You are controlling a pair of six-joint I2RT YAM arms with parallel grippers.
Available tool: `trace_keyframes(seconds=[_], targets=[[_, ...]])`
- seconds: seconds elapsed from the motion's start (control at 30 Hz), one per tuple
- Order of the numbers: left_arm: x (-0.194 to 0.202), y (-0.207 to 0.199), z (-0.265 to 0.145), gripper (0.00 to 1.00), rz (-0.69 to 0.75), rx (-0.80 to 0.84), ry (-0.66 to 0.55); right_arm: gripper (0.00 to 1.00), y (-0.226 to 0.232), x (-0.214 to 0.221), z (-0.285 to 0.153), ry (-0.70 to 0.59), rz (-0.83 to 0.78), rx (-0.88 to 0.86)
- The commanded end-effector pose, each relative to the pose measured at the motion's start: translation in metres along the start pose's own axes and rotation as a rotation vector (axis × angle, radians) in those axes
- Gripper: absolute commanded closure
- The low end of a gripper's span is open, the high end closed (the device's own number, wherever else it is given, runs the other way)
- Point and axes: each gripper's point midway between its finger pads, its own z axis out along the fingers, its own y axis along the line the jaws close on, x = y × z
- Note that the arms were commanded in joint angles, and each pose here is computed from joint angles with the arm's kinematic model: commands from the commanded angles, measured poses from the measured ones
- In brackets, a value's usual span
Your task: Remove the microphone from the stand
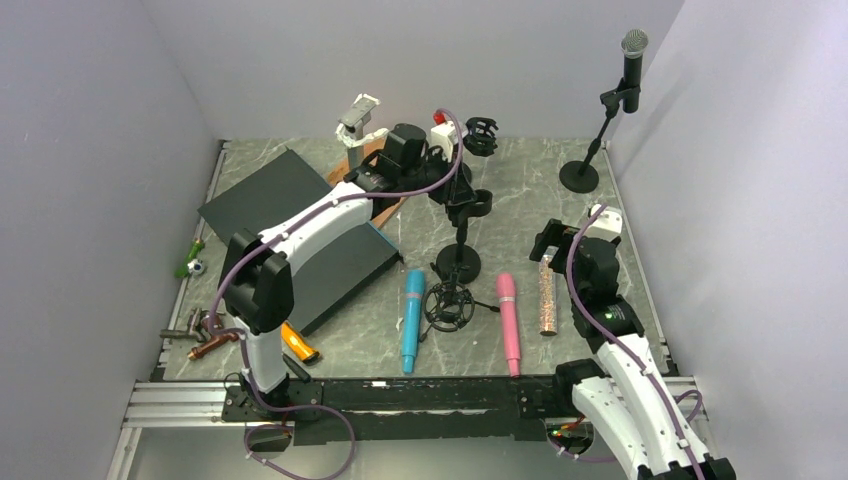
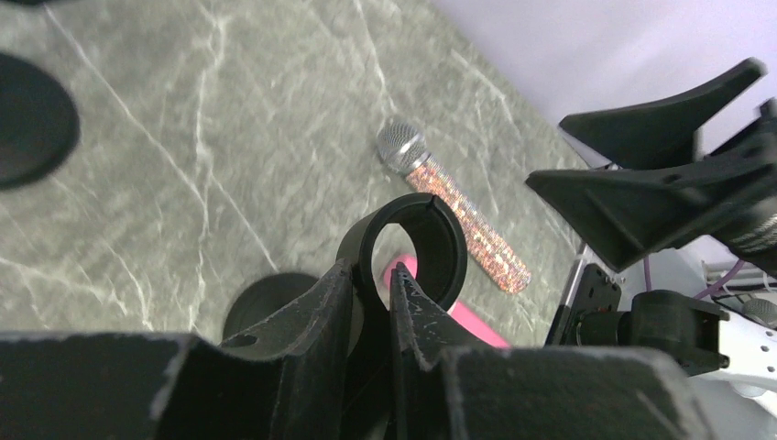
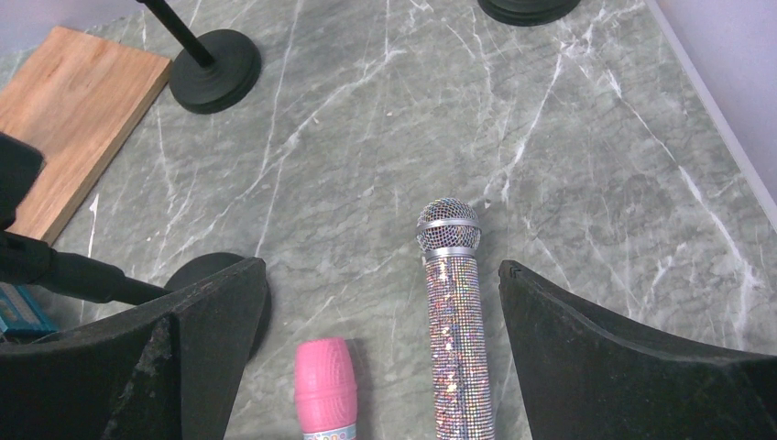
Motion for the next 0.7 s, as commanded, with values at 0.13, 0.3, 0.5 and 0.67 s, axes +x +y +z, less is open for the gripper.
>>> trace_keyframes(seconds=[0.13,0.3,0.5,0.67], targets=[[0.035,0.022,0.002,0.73,-0.061,-0.075,0.154,0.0,0.002,-0.01,0.003,-0.04,0.01,0.0],[-0.027,-0.015,-0.026,0.37,0.003,-0.034,0.045,0.0,0.002,-0.009,0.003,-0.041,0.01,-0.002],[-0.106,-0.037,-0.077,0.35,0.086,-0.051,-0.065,0.0,0.002,-0.005,0.008,-0.016,0.001,0.006],[-0.123,-0.053,-0.122,0.35,0.099,-0.083,-0.171,0.0,0.002,-0.001,0.01,0.001,-0.002,0.007]])
